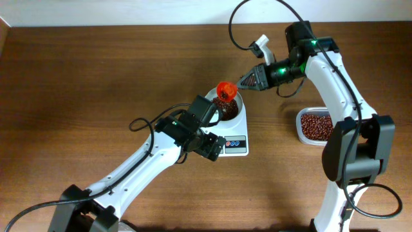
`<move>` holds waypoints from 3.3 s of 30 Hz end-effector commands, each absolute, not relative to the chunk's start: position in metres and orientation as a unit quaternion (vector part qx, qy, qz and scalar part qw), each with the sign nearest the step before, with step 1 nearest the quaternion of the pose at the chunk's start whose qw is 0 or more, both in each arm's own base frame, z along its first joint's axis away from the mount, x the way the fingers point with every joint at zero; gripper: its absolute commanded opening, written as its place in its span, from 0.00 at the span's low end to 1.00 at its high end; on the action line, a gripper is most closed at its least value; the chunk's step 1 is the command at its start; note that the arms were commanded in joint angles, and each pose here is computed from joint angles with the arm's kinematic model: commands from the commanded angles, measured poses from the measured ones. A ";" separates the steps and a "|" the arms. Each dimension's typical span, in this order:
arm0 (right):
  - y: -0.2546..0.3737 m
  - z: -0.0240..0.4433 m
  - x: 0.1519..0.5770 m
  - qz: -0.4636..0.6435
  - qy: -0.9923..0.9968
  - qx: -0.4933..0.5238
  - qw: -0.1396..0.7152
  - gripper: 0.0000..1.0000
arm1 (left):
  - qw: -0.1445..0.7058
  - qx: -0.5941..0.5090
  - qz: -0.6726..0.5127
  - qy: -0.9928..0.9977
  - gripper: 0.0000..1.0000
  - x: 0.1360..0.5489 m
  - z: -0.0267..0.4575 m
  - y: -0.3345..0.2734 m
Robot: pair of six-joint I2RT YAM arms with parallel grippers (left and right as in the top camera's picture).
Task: Scoop item into bowl and weigh 50g on scale
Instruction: 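Hold the scoop above the bowl and tap out remaining beans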
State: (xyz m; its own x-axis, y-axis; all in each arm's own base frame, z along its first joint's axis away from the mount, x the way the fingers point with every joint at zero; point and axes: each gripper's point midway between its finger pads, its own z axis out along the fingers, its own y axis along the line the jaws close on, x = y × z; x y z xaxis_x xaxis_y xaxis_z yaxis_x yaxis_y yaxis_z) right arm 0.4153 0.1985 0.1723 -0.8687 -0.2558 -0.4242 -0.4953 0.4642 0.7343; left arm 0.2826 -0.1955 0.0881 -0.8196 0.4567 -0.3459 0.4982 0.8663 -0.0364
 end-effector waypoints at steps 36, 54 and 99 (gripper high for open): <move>0.223 0.097 0.388 0.243 0.896 -0.362 0.088 0.04 | 0.172 0.248 -0.063 0.951 0.99 0.282 0.092 -0.196; 0.205 0.162 0.406 0.465 0.865 -0.174 0.076 0.04 | 0.172 0.248 -0.063 0.951 0.99 0.282 0.092 -0.196; 0.201 0.113 0.435 0.216 0.897 -0.348 0.164 0.04 | 0.172 0.248 -0.063 0.951 0.99 0.282 0.092 -0.196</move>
State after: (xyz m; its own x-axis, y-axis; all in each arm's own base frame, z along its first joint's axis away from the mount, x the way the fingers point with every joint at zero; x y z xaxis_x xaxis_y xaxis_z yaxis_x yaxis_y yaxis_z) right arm 0.4225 0.2062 0.1227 -0.7488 -0.4804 -0.4566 -0.6581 0.6205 0.4264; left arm 0.2826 -0.1956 0.0881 -0.8196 0.4568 -0.3459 0.4983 0.8662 -0.0368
